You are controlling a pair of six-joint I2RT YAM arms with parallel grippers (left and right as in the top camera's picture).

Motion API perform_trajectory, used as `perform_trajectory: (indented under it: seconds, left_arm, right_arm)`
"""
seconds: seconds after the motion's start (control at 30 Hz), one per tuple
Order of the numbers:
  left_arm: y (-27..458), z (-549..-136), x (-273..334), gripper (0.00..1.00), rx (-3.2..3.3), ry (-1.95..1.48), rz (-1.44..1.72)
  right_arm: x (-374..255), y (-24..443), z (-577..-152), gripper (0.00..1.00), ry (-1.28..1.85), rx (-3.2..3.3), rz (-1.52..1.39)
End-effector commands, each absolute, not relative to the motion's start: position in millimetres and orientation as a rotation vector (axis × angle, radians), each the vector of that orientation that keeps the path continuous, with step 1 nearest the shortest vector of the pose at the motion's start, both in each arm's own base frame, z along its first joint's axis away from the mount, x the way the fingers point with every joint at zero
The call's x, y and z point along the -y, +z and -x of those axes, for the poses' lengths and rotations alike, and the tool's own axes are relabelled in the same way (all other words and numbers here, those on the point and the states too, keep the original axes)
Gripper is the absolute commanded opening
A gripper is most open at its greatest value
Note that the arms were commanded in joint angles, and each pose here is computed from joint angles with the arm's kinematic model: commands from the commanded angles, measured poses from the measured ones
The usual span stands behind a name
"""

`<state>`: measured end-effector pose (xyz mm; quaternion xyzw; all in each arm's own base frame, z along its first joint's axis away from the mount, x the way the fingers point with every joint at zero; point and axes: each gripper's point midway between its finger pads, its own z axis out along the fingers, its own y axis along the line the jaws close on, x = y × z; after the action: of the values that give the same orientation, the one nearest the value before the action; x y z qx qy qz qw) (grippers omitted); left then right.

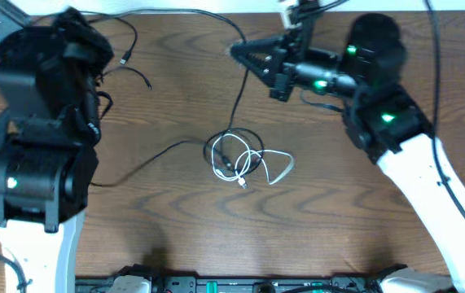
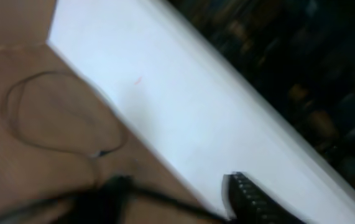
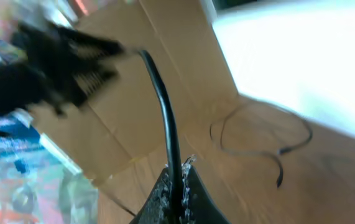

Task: Untangle cables

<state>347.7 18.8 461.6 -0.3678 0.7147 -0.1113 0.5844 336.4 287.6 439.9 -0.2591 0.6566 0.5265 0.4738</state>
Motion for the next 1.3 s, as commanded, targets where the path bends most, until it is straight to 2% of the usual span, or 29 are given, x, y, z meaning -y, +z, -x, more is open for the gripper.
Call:
perform_trajectory:
  seconds: [0.0, 0.1, 0.37, 0.57, 0.9, 0.93, 1.27]
  left_arm:
    - [443, -351, -15, 0.75, -1.76, -0.23, 0.841]
    - [416, -346, 3, 0.79, -1.912, -0.283, 0.804]
    - [383, -329, 33, 0.79, -2.129, -0.406, 0.741]
    - [373, -321, 87, 0.79, -2.292, -0.676, 0.445]
    - [312, -309, 187, 0.77, -2.577, -0.954, -0.093]
    - [297, -309, 200, 0.67, -2.635, -0.963, -0.109]
    - [215, -317, 235, 0.66, -2.921, -0.936, -0.076]
  right_arm:
    - [-258, 500, -331, 0.01, 1.255, -1.485, 0.58]
    - [-233, 547, -329, 0.01, 1.197, -1.382, 0.562]
    - [-184, 631, -327, 0.01, 1.018, -1.182, 0.405]
    - [-158, 682, -314, 0.01, 1.025, -0.989, 0.25]
    - [-132, 697, -330, 0.01, 1.125, -0.914, -0.06]
    - [-131, 698, -329, 0.01, 1.124, -0.911, -0.061]
    - [-120, 696, -337, 0.01, 1.086, -0.905, -0.13]
